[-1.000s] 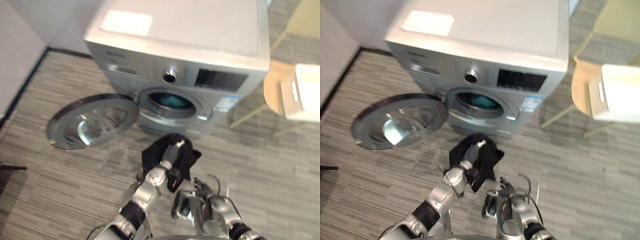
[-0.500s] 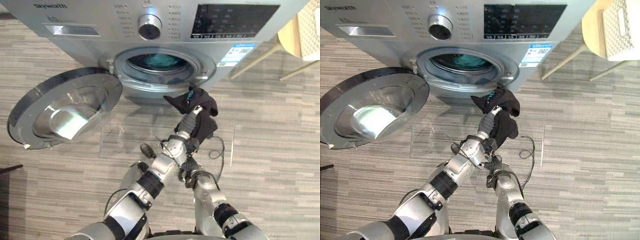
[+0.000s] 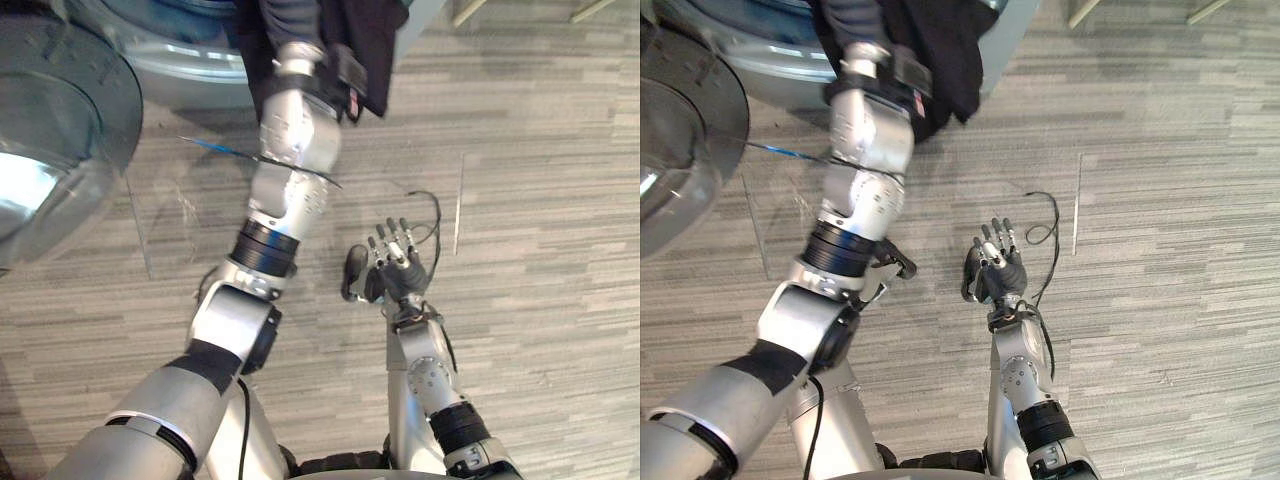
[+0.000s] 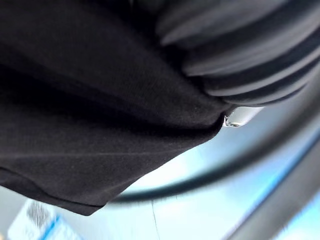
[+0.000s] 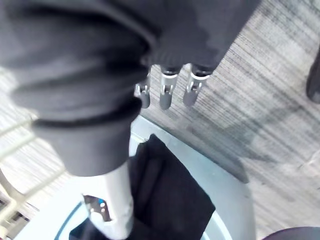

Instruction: Pick up the laundry basket with both hands and put the clothes into the washing machine.

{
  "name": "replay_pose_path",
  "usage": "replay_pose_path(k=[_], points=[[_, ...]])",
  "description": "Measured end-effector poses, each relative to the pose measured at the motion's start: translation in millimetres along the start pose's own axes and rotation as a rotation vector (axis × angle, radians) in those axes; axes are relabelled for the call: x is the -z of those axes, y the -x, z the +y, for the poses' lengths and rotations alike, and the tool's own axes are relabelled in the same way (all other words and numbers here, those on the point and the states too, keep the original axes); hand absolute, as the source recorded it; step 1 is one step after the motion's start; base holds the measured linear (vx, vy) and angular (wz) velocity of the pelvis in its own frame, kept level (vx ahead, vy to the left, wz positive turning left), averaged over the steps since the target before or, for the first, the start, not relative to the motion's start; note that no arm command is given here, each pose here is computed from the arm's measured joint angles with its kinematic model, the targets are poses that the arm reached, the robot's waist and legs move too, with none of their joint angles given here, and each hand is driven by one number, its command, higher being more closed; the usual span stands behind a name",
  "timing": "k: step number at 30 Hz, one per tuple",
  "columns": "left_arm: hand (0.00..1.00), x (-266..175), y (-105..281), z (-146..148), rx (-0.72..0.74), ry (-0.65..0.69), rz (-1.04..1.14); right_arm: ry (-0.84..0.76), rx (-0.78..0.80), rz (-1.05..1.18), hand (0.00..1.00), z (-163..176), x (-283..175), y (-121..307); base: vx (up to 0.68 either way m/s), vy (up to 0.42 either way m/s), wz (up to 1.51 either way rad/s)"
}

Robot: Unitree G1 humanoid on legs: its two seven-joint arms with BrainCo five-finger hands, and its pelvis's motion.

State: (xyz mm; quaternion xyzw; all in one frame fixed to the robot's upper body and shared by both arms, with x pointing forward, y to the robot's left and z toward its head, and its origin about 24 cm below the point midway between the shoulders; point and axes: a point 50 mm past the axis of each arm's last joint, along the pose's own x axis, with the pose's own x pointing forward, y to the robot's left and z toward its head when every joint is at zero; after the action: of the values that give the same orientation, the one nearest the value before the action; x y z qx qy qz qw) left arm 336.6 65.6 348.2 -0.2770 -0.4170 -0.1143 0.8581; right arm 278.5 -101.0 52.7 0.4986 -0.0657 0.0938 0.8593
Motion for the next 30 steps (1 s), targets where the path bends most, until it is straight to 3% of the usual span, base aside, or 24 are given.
replay_pose_path(k=[4, 19, 26, 30], points=[[1.00, -20.4, -11.6, 18.2, -0.040, -0.006, -0.046, -0.129, -0.077, -0.079, 0.00, 17.3, -7.6, 2.9, 0.00, -0.052, 0.12], [1.00, -10.3, -9.1, 15.8, -0.087, 0.069, -0.020, -0.191, -0.212, -0.102, 0.00, 45.3, -14.5, 15.9, 0.02, -0.002, 0.01], [1.00, -38.1, -50.9, 4.9, -0.030, -0.038, -0.037, -0.187, -0.218, -0.082, 0.00, 45.6, -14.4, 15.9, 0.02, 0.015, 0.07], [1.00, -75.3, -81.4, -22.6, 0.092, -0.087, -0.079, -0.187, -0.222, -0.060, 0.00, 46.3, -12.7, 15.8, 0.00, 0.000, 0.00]])
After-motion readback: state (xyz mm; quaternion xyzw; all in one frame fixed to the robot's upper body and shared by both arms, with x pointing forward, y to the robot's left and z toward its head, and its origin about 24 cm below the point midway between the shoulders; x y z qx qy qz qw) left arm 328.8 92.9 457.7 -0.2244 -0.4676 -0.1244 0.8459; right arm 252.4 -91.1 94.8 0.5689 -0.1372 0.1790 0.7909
